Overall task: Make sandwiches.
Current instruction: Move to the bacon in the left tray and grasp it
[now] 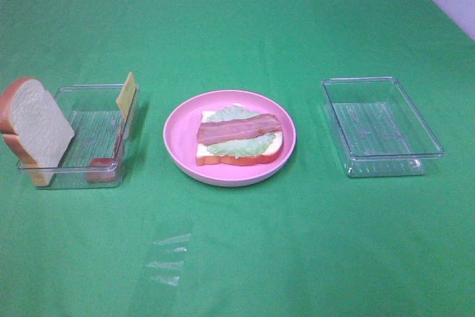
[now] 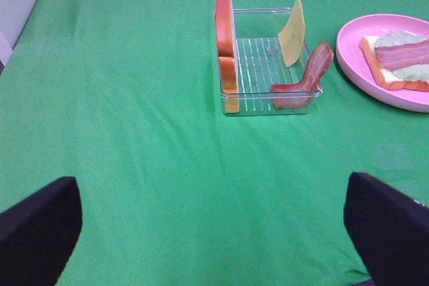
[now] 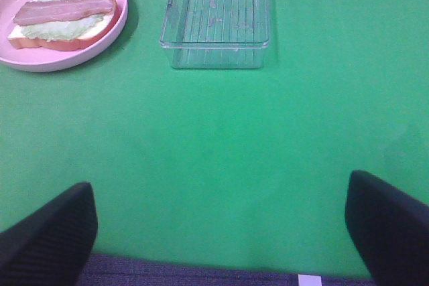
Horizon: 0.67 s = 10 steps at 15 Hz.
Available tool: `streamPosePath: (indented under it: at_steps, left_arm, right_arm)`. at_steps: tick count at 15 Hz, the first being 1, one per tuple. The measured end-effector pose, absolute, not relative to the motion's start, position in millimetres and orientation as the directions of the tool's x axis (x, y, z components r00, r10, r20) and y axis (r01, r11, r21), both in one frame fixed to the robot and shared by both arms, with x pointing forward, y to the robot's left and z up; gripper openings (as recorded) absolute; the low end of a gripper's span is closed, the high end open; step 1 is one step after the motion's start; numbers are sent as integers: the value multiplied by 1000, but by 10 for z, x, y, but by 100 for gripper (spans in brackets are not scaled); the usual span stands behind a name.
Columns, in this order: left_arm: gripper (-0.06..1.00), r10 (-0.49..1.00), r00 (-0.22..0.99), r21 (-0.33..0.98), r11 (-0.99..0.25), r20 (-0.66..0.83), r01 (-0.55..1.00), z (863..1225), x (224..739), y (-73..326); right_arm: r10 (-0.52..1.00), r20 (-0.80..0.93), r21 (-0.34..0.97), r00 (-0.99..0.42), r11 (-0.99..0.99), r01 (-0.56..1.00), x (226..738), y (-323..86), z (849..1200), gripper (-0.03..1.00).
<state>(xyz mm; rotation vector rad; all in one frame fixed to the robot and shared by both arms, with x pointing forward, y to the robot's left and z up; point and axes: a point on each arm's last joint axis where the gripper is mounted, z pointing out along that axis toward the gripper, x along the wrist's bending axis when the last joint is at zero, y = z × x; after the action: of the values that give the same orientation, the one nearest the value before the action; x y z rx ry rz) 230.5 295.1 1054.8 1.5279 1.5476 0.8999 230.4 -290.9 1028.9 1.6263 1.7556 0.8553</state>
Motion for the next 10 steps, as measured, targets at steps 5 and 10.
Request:
streamPosePath:
  at_steps: [5,10]
  left_arm:
    - [98,999,13,889,32,-43,457,10548,2305,2951]
    - [98,999,13,889,32,-43,457,10548,2305,2951]
  right_arm:
    - [997,2,788,-77,46,614,2305,-2910,10291,96]
    - [997,2,788,-77,46,614,2305,-2910,10291,96]
